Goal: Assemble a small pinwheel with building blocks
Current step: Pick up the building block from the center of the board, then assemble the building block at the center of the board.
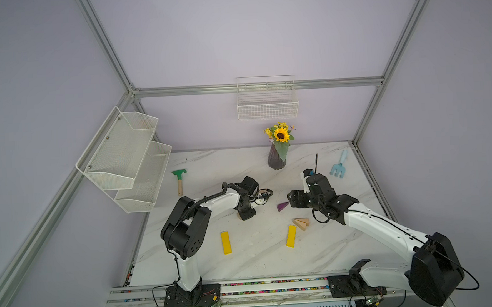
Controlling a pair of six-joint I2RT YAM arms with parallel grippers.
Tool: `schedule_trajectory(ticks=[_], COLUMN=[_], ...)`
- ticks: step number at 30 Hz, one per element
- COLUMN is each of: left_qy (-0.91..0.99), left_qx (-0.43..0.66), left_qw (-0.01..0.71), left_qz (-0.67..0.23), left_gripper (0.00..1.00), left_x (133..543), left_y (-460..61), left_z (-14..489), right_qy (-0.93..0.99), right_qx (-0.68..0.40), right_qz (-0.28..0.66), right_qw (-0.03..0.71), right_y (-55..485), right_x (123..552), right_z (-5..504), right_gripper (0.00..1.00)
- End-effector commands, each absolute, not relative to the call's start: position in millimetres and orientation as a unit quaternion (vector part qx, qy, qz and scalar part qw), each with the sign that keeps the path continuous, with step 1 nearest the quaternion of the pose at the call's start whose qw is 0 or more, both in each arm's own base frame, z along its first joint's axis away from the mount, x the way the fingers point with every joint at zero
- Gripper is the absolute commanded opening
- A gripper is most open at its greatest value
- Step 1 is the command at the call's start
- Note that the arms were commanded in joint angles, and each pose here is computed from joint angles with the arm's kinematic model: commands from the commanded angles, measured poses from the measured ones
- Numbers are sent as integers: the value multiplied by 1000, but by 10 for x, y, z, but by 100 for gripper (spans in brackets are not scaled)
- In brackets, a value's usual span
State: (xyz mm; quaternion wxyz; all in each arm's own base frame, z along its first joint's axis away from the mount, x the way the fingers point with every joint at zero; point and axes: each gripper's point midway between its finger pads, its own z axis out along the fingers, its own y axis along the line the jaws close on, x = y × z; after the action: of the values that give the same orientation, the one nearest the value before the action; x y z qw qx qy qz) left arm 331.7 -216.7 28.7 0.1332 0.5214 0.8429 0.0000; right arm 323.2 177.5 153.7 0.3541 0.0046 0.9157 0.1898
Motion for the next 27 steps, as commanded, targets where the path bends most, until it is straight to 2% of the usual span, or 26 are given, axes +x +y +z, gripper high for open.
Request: schedule_trajectory(ticks=[1,5,20,27], left_qy=[866,873,890,893], left_qx=[484,470,445,437], left_qw=[115,107,82,91], left_qz=[-50,-71,-55,-49], left_gripper=[5,5,9,23], left_x=[3300,3327,3441,3510], left_y=[-2271,-2364,-2352,-2340], left_z=[232,219,20,13], right_qy=[911,911,911,912], right_qx=[14,14,16,17], right_qz=[198,197,204,204], right_qw=[363,362,358,356], right_y=[1778,1769,1789,1789], right_x=[3282,3282,3270,3268], right_z=[1571,1561,1530,1515], right_gripper=[76,76,76,76])
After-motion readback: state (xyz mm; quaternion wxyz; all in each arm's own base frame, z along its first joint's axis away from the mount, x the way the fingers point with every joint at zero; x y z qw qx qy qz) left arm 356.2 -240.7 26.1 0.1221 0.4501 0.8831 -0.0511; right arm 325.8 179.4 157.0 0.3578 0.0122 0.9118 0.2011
